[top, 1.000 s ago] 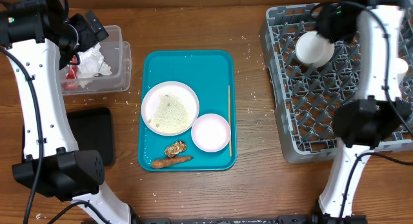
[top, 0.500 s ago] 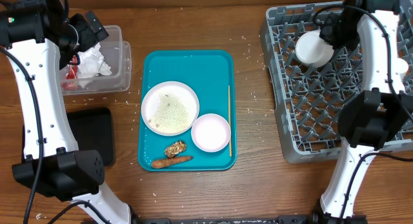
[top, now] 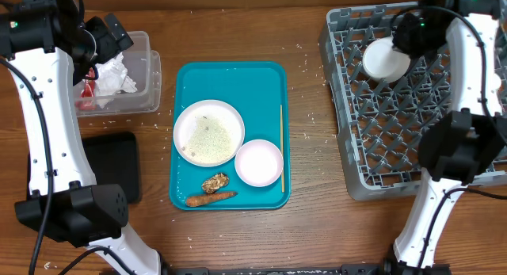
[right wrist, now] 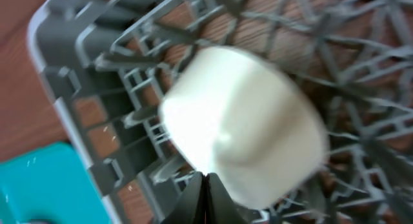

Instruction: Sort waste into correct bins and load items into the dishwasher

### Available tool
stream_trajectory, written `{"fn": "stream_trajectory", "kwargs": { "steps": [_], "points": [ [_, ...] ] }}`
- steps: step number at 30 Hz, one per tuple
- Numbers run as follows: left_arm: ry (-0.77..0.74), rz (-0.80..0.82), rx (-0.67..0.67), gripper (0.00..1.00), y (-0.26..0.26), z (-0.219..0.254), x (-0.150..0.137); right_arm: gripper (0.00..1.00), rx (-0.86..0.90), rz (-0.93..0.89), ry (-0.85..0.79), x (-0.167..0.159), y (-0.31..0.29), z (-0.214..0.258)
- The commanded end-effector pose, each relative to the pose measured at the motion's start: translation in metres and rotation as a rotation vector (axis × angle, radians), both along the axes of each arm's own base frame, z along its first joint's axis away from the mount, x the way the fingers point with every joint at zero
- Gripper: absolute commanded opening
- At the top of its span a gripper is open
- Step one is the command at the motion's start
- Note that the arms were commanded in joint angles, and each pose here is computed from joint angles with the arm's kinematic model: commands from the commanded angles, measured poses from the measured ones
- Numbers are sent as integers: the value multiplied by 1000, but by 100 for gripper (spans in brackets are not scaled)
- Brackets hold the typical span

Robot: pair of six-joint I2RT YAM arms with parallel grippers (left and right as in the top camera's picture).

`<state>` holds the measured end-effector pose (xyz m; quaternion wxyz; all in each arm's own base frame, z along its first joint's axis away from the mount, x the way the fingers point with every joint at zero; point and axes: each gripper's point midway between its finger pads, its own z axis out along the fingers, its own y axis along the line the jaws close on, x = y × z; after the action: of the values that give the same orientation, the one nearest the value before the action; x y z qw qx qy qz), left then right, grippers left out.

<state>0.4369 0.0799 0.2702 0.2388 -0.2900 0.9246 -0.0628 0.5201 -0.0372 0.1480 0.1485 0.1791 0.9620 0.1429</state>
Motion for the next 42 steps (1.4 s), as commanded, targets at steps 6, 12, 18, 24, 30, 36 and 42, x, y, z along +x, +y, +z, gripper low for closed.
{"fn": "stream_trajectory", "kwargs": {
  "steps": [6,12,18,24,30,36,42],
  "points": [
    [2,8,-2,100,-1,0,0,4,-102,49,13,-1,3,-23],
    [2,8,-2,100,-1,0,0,4,-217,-93,0,7,-35,-24],
    [2,8,-2,100,-1,0,0,4,-251,-132,-90,16,-49,21],
    [2,8,-2,100,-1,0,0,4,-206,-107,-132,0,-25,73],
    [2,8,-2,100,-1,0,0,21,124,344,-125,-65,117,123],
    [2,8,-2,100,-1,0,0,64,144,549,-9,-105,204,104],
    [2,8,-2,100,-1,0,0,88,-11,671,173,-159,272,55]
  ]
}}
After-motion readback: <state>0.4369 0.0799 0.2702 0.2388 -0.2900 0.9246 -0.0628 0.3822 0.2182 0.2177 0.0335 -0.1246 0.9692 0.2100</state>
